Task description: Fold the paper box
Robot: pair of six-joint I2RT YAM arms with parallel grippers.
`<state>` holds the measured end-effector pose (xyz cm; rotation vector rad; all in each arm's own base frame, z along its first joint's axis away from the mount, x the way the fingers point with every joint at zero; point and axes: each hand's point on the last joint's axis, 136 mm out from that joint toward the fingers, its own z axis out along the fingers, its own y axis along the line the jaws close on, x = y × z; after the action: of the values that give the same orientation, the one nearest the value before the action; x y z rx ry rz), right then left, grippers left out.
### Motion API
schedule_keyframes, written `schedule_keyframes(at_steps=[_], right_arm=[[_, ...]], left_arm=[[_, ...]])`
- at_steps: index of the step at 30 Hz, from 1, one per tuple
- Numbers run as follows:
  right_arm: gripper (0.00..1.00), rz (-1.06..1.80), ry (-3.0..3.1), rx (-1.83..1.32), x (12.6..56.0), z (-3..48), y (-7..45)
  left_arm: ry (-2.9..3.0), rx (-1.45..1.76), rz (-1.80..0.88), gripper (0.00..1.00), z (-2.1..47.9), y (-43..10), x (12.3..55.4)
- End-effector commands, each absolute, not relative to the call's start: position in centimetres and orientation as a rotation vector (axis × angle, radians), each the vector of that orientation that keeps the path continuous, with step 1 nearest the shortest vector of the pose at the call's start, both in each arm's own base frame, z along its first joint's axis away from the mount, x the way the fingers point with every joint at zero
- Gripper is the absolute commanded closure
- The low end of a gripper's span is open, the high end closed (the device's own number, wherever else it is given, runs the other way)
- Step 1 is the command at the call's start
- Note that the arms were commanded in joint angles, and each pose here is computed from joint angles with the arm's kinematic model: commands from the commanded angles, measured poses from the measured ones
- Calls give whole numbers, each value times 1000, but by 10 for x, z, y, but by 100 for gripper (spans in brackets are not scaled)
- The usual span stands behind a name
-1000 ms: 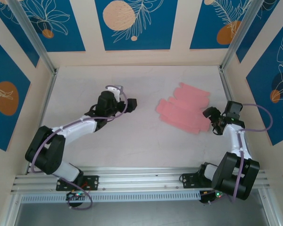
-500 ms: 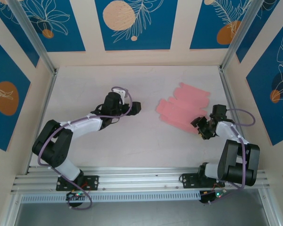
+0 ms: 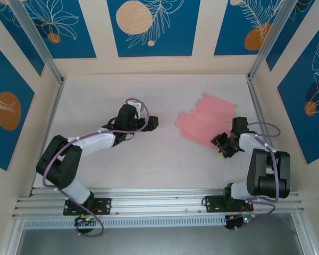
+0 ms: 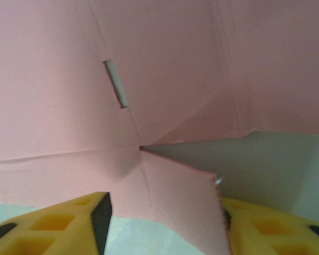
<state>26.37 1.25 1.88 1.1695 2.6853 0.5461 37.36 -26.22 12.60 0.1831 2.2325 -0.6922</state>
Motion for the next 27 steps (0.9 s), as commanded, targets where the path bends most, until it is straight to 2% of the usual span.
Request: schedule_keyframes(at_steps=[1,7,13,18,23,27], right_arm=[[57,534,2635,1146,286,13,7],[86,762,2566,1086,302,30,39],[98,1020,2461,1069,306,60,89],[100,1082,2392,1025,308,79,127],[100,1084,2308,972,313,98,152],[100,1063,2234,979,317,106,164]], left_arm=[[2208,199,-685,0,138,-265,375],[2218,189,-711,0,137,-267,373],[2251,128,-773,0,132,-270,369],[2257,51,-905,4,133,-279,363],[2247,-35,-1055,17,135,-292,362],[2321,-162,-964,25,118,-276,357]])
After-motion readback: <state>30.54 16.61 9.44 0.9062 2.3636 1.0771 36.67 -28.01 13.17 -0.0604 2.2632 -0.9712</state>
